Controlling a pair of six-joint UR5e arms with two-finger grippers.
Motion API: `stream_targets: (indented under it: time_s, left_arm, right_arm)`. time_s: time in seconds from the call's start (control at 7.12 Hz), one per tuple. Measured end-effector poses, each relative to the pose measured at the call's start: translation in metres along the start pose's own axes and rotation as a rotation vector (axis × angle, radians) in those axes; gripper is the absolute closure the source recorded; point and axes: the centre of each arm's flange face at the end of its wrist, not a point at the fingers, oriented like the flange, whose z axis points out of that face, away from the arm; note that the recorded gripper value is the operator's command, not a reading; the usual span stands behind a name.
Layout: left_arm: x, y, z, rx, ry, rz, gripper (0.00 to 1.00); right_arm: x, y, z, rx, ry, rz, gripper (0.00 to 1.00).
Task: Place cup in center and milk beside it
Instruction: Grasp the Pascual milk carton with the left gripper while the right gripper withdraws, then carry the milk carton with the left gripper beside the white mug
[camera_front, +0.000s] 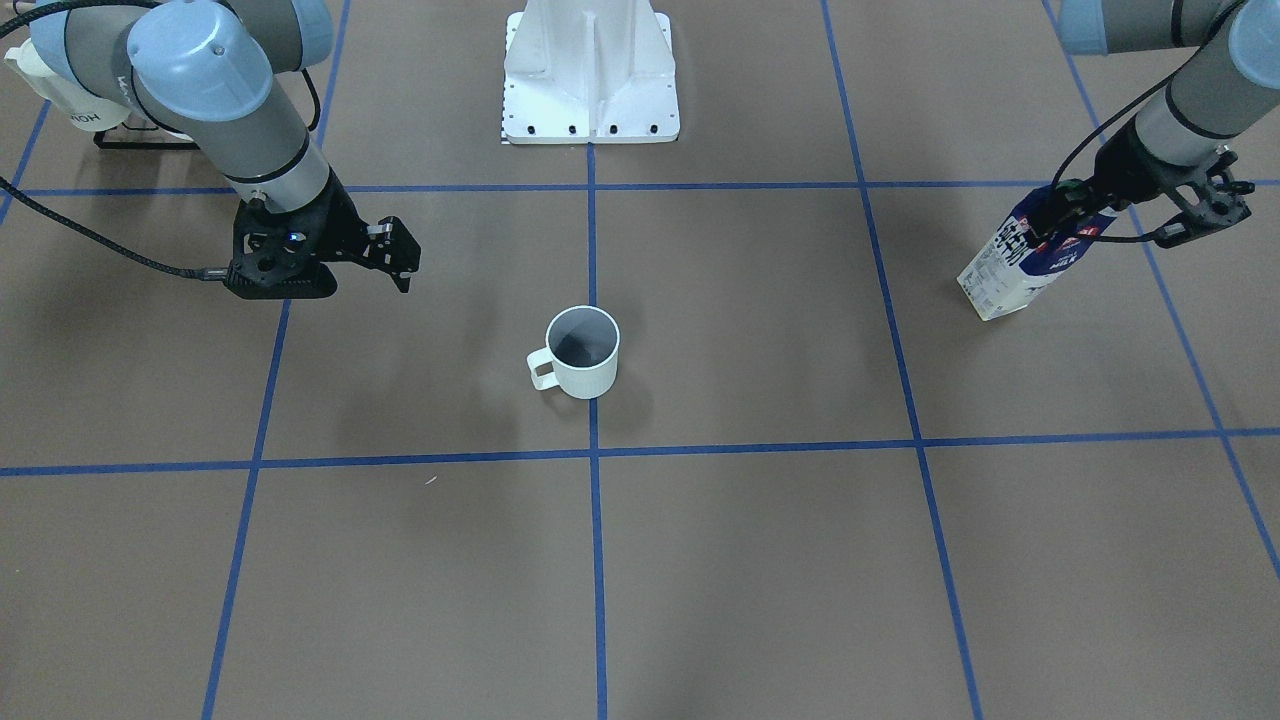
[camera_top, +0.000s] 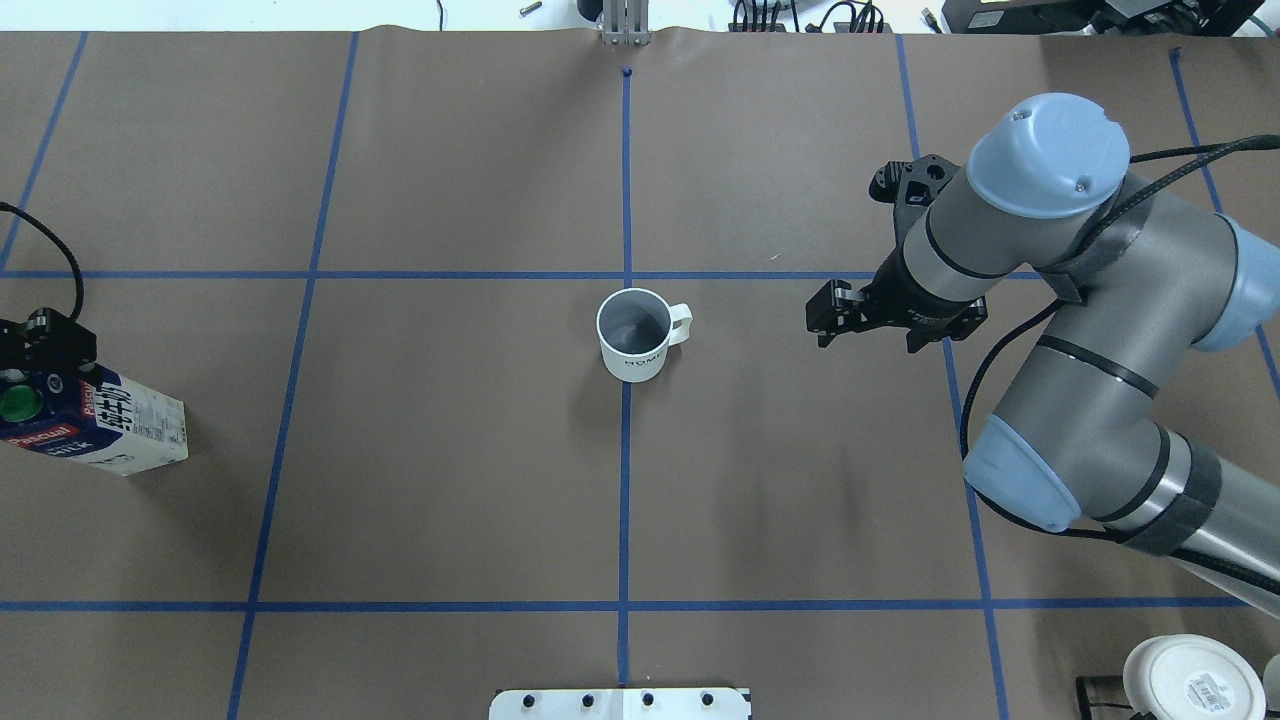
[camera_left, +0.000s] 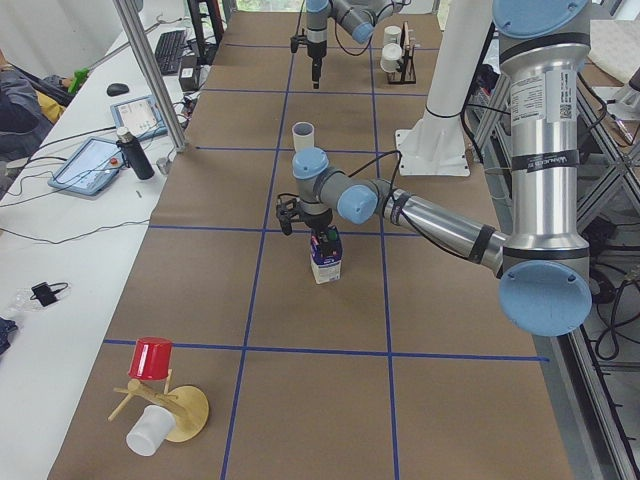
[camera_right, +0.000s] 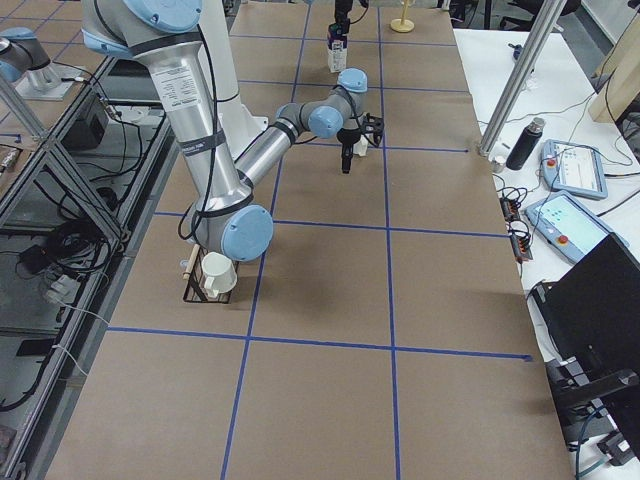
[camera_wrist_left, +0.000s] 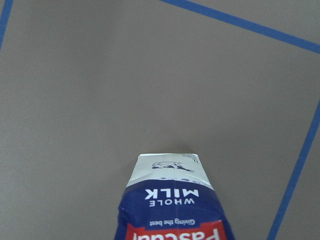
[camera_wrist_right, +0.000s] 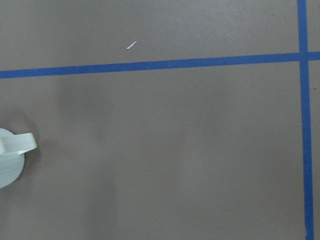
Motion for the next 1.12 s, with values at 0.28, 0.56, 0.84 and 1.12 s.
stream_targets:
  time_s: [0.28,0.56,0.84,1.12]
  left_arm:
    - [-0.001,-0.001,0.001,0.003,-0.004,-0.001,0.92]
    - [0.011,-0.001,-0.008,0.011,0.01,0.003,0.92]
    - [0.085,-0.011,-0.044,0.02,0.033,-0.032,0.91]
    - [0.195,-0.004,-0.083,0.002,0.025,-0.015,0.91]
  right_arm:
    - [0.0,0.0,0.0,0.0,0.0,0.0,0.0]
    - [0.002,-0.003,-0.002,0.004,0.001,0.005,0.0]
    - [0.036,-0.009,-0.016,0.025,0.014,0.04,0.0]
    - [0.104,-0.007,-0.029,0.046,0.062,0.04,0.0]
